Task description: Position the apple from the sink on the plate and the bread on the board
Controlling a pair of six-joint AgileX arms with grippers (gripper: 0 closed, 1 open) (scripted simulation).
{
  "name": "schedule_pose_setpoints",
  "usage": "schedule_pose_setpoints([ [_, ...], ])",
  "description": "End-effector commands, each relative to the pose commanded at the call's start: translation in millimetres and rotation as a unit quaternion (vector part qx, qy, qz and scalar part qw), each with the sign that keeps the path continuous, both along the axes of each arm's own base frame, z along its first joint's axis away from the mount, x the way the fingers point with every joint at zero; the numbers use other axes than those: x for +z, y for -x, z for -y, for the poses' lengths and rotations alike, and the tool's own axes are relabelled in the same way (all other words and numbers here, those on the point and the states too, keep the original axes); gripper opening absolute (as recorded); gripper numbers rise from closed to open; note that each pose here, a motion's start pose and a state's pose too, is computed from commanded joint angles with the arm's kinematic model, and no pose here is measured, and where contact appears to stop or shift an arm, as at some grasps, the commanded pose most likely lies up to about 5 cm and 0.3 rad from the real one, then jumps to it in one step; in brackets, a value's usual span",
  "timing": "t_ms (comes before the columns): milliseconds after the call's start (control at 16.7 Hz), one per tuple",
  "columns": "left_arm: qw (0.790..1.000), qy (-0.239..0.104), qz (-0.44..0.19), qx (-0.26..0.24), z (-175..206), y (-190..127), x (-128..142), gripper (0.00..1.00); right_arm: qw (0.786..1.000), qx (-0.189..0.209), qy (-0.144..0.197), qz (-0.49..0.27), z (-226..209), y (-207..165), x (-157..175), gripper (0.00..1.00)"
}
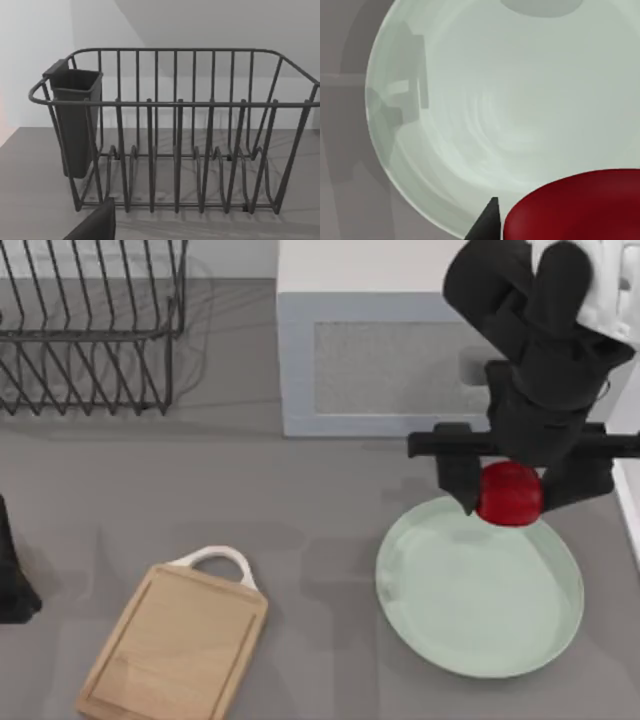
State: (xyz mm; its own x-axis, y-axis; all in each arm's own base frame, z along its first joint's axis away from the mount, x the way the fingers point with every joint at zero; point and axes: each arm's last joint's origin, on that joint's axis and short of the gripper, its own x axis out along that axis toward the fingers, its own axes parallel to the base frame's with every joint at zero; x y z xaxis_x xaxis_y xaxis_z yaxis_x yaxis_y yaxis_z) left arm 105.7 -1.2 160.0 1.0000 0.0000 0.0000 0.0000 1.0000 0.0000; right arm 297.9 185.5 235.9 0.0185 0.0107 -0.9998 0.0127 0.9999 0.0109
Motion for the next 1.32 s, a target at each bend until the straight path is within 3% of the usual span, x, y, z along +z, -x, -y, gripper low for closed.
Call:
schedule_pose_setpoints([
  [360,1.000,0.000,0.000,0.000,0.0,0.0,0.0,1.00,1.000,0.001,0.005,-0.009,-3.3,2.3,-5.9,0.00],
  [1140,1.000,0.000,0.000,0.000,0.0,0.0,0.0,1.00,1.000,0.001,0.005,-0.009,-3.3,2.3,-5.9,0.98],
  [1320,1.000,0.000,0.000,0.000,0.0,0.0,0.0,1.00,1.000,0.001,0.005,-0.009,-3.3,2.3,-5.9,1.00],
])
